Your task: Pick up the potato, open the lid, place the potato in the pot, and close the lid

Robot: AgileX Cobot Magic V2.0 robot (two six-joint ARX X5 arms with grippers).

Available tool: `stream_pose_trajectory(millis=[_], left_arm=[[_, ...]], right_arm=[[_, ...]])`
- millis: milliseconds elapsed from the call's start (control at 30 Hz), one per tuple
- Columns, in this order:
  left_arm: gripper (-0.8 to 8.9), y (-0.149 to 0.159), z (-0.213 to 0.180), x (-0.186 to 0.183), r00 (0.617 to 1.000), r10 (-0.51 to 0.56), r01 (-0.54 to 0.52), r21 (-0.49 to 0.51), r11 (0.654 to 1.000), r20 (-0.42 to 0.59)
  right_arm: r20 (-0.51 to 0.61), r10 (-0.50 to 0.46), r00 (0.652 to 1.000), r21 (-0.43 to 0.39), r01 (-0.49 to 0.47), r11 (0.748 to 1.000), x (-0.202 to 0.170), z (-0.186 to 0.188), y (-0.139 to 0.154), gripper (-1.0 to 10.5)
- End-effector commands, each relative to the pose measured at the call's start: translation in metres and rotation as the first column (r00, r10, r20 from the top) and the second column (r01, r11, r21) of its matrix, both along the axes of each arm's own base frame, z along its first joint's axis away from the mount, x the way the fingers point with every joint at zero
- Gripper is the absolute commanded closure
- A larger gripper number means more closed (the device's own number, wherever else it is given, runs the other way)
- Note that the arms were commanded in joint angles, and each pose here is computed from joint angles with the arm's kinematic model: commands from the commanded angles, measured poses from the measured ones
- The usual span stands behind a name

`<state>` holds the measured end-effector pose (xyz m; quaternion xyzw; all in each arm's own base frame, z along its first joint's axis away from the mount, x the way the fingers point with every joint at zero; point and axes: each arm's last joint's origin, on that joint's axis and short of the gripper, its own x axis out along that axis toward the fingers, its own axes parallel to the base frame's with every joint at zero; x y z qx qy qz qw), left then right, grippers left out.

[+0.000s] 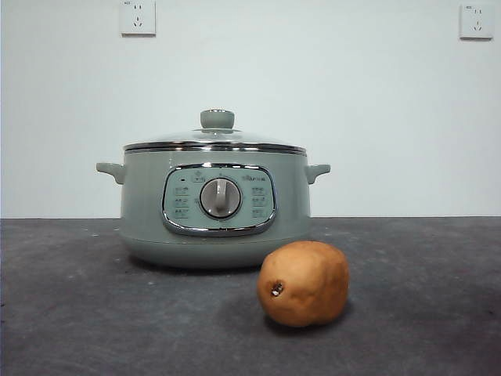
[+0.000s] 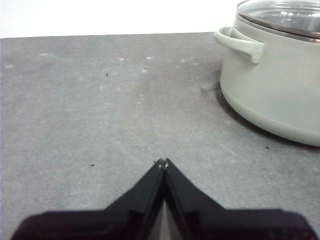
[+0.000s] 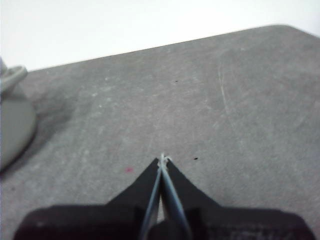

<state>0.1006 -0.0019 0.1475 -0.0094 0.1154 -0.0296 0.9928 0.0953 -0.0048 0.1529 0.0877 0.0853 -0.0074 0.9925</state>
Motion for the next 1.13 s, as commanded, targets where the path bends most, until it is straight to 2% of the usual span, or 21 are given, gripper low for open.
stream_pose_trajectory(millis=[33,133,167,267,433,567,633,700,867,1033,1133], left_arm=[[7.88,0.000,0.001,0.000,1.000,0.003,-0.003,-0.020,1.000,-0.005],[5.82,0.000,0.011,0.000,1.000,0.011,-0.011,-0.054,0.998,-0.005],[5.57,0.000,0.016,0.000,1.000,0.012,-0.012,-0.060,0.998,0.001],[5.56,0.000,0.034,0.001,1.000,0.016,-0.015,-0.080,0.997,0.019],[5.16,-0.002,0.069,0.007,0.999,-0.024,0.028,-0.142,0.990,0.031],[4.52,-0.002,0.092,0.016,0.999,-0.048,0.051,-0.151,0.987,0.025],[3.83,-0.003,0.101,0.021,0.999,-0.046,0.047,-0.158,0.986,0.009],[3.29,-0.003,0.109,0.026,0.998,-0.047,0.041,-0.160,0.986,-0.031],[3.28,-0.003,0.124,0.037,0.984,-0.048,0.020,-0.163,0.986,-0.169],[3.28,-0.005,0.133,0.045,0.935,-0.132,0.068,-0.197,0.978,-0.330],[3.28,-0.007,0.138,0.051,0.905,-0.206,0.126,-0.227,0.966,-0.372]], right_arm=[[0.003,0.005,1.000,0.093,-0.005,0.996,0.000,0.001,0.001,9.4],[0.034,0.037,0.999,0.144,-0.042,0.989,-0.002,0.011,0.002,9.2],[0.046,0.048,0.998,0.151,-0.054,0.987,-0.002,0.015,0.002,8.8],[0.089,0.087,0.992,0.169,-0.101,0.980,-0.006,0.031,0.004,7.2],[0.093,0.088,0.992,0.207,-0.105,0.973,-0.011,0.056,0.004,4.7],[0.042,0.101,0.994,0.218,-0.108,0.970,-0.015,0.074,0.005,4.4],[0.018,0.114,0.993,0.223,-0.115,0.968,-0.016,0.084,0.006,4.4],[-0.007,0.118,0.993,0.229,-0.113,0.967,-0.016,0.093,0.006,4.4],[-0.095,0.165,0.982,0.253,-0.137,0.958,-0.016,0.115,0.007,4.3],[-0.228,0.213,0.950,0.297,-0.140,0.944,-0.009,0.131,0.008,3.1],[-0.282,0.283,0.917,0.341,-0.180,0.923,0.000,0.138,0.009,3.1]])
